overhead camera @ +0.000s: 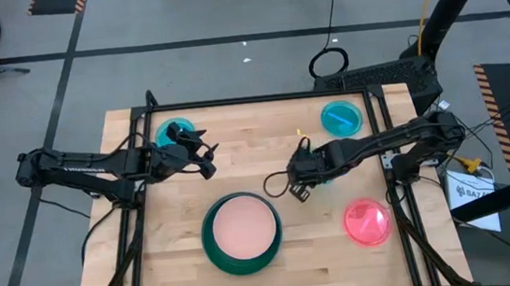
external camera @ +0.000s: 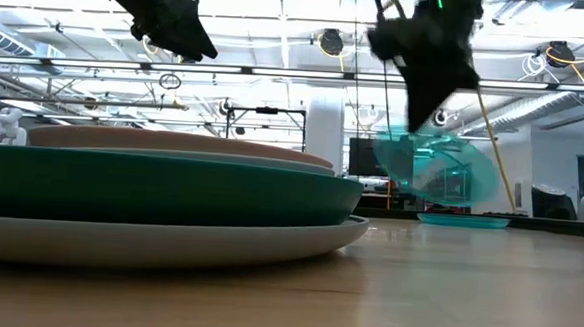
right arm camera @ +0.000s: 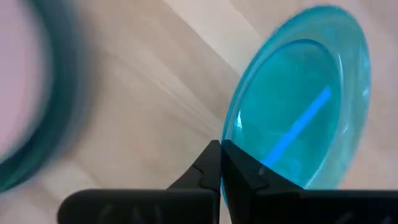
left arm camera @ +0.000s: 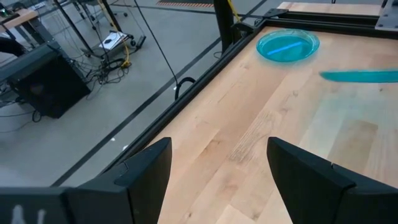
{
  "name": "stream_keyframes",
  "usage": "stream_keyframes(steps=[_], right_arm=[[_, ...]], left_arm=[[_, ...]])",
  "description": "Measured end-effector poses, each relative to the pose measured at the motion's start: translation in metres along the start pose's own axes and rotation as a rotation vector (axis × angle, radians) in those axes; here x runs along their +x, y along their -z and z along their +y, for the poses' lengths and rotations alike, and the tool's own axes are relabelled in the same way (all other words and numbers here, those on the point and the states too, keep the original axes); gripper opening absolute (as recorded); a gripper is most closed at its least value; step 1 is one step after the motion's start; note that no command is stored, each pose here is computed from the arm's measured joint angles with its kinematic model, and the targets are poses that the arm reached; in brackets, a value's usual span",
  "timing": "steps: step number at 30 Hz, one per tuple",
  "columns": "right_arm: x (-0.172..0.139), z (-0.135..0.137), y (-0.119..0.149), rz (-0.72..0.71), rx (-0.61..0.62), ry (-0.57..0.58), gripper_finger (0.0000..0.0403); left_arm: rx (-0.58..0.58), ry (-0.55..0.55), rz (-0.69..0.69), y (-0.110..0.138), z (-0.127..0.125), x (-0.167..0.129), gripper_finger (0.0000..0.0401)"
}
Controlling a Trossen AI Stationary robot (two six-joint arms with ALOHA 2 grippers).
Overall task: Stack plastic plates
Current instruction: Stack the bottom blue plate on top of the light orange plate
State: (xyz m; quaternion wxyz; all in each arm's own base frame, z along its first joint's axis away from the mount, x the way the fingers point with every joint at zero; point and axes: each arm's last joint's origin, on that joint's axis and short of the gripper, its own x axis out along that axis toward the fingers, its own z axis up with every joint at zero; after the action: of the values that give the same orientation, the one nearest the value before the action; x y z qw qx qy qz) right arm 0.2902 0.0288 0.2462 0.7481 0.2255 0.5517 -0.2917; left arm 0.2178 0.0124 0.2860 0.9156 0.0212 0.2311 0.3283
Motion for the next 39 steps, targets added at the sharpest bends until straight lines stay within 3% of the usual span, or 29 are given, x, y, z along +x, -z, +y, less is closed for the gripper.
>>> stream_keyframes(steps=[10, 15, 29, 39], right_arm=[[-0.040, 0.064, 0.000, -0.398, -0.627, -0.306, 0.0001], [-0.034, 0.086, 0.009, -0.434, -0.814, -0.395, 0.0001], [0.005, 0.116, 0.017, -0.361, -0.963, -0.518, 0.0004], [0.004, 0.117, 0.014, -0.401, -0.975, -0.526, 0.0061]], left_arm=[[0.009, 0.000, 0.000, 0.000, 0.000, 0.000, 0.0267], [0.008, 0.000, -0.001, 0.000, 0.000, 0.000, 0.0267], [0.007, 0.000, -0.001, 0.000, 0.000, 0.000, 0.0267], [0.006, 0.000, 0.000, 0.000, 0.000, 0.000, 0.0267]])
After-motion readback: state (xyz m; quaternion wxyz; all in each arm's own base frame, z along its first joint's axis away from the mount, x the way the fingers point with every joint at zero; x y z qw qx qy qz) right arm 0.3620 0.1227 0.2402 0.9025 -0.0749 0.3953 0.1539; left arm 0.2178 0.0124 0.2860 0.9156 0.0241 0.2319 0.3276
